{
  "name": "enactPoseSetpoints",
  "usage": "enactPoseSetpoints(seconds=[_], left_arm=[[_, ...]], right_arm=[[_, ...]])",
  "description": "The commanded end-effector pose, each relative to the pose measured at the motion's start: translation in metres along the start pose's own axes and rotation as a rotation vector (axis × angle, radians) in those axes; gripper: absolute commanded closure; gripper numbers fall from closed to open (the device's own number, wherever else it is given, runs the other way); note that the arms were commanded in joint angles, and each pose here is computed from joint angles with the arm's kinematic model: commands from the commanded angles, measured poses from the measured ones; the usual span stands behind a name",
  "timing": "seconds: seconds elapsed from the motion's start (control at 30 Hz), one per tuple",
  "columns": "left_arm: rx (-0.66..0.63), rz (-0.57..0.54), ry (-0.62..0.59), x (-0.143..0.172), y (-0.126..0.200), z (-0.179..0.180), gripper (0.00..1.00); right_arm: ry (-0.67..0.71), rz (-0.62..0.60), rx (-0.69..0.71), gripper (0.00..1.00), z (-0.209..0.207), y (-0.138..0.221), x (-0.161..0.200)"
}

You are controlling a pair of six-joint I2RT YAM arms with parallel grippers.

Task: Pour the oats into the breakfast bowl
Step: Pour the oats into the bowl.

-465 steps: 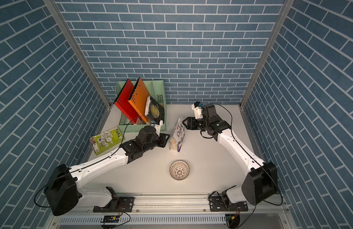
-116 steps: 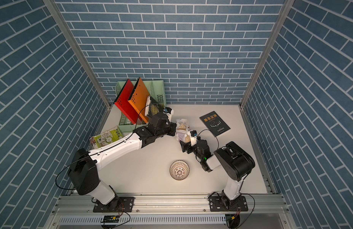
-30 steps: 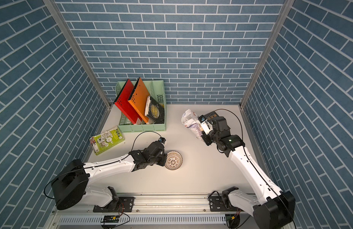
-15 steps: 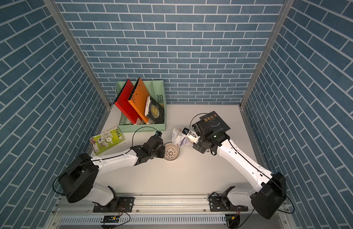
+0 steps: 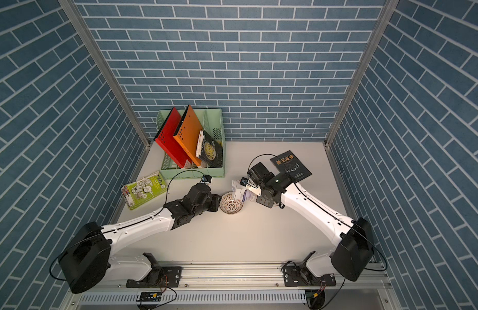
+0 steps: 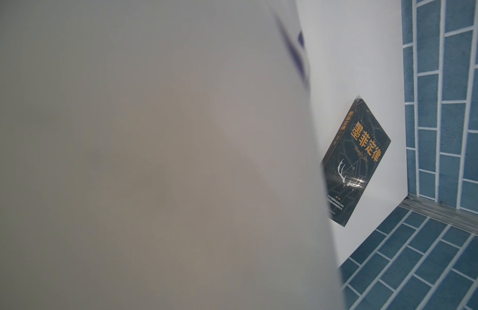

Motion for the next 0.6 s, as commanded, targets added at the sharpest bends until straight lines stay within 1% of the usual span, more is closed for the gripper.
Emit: enactPoseSetpoints(seconds=[0.0,0.1,0.17,0.3,0.37,0.47,0.53,0.57], left_arm=[[-0.064,-0.066,0.012,-0.007,0.017,0.017,0.52],[-0.081,-0.135,0.038,-0.013,0.032,0.028,0.44],[-0.082,-0.194,0.072,-0.017,0.041,0.036,0.36],[-0.043,-0.338,0.160,-0.021,0.062,0.051,0.20],[-0.019,-0.415,0.208,-0.022,0.073,0.057,0.14],[-0.007,-0.502,0.255,-0.024,0.086,0.066,0.05],[-0.017,-0.531,0.264,-0.025,0.092,0.070,0.01],[-0.027,-0.537,0.264,-0.026,0.094,0.072,0.01]], right_arm=[[0.033,0.025,0.116,1.00,-0.017,0.016,-0.011],[0.078,0.094,0.134,1.00,-0.014,0.014,-0.015],[0.107,0.146,0.153,1.00,-0.012,0.013,-0.017],[0.163,0.222,0.192,1.00,-0.009,0.009,-0.023],[0.187,0.255,0.206,1.00,-0.007,0.008,-0.025],[0.216,0.305,0.240,1.00,-0.007,0.007,-0.027],[0.234,0.320,0.262,1.00,-0.007,0.007,-0.031],[0.242,0.327,0.275,1.00,-0.008,0.008,-0.032]])
Point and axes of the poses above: each gripper's point midway between its finger pads, its own y axis back along the fingers, its own z axis along the line the jaws close on, x = y × z, the point moved 7 cm from there along y, back along the fingers, and after that the axes turned 14 degrees about y, right-handed, at the moved point
